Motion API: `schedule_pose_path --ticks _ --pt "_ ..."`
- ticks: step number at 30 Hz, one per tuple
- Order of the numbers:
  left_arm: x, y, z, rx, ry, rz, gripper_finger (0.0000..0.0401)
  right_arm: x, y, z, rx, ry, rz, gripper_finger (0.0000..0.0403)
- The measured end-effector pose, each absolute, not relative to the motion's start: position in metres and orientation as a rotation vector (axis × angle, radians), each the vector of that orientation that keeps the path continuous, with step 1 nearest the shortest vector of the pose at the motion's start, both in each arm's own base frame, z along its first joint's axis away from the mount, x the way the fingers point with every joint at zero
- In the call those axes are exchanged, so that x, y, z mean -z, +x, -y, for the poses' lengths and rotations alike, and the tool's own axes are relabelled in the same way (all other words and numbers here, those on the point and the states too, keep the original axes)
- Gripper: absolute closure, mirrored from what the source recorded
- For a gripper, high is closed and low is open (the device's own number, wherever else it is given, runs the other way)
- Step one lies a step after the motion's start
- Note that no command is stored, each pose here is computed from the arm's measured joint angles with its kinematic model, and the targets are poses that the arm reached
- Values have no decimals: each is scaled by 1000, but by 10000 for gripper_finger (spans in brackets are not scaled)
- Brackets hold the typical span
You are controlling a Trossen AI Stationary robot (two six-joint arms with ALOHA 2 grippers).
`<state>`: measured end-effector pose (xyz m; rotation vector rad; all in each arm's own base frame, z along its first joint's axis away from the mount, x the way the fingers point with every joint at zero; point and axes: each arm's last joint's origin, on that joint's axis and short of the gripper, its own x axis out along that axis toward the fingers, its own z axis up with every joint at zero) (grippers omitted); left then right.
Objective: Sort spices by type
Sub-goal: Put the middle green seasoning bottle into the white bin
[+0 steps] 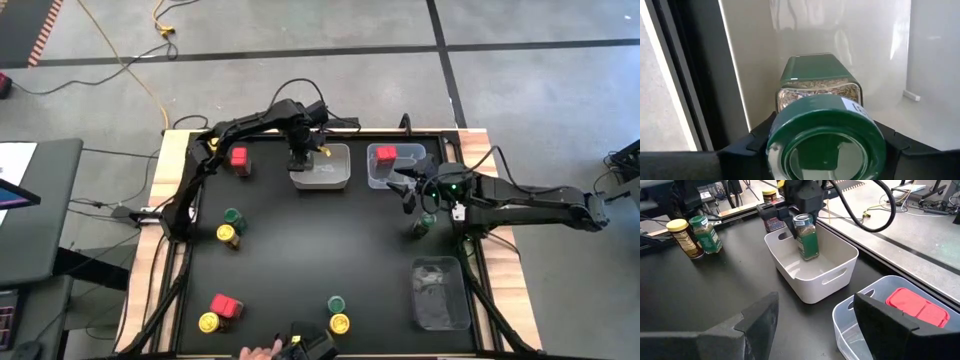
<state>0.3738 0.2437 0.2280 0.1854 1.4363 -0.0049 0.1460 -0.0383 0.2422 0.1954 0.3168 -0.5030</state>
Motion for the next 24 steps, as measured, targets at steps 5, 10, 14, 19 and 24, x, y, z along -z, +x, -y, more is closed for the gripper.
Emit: schedule_pose_path --ticks 5,10,14,19,24 --pt "-228 378 -241 -8 211 -1431 198 -242 146 38 503 195 -316 117" --pt "-229 383 -240 -58 264 -1426 197 -242 146 38 503 195 -317 117" --pt "-229 384 -240 -75 280 -1432 193 -242 146 38 503 195 -317 117" --pt "-229 384 -239 -76 279 -1433 187 -242 146 38 503 195 -317 117" --pt "-229 384 -238 -63 292 -1436 187 -242 146 38 503 195 -317 117"
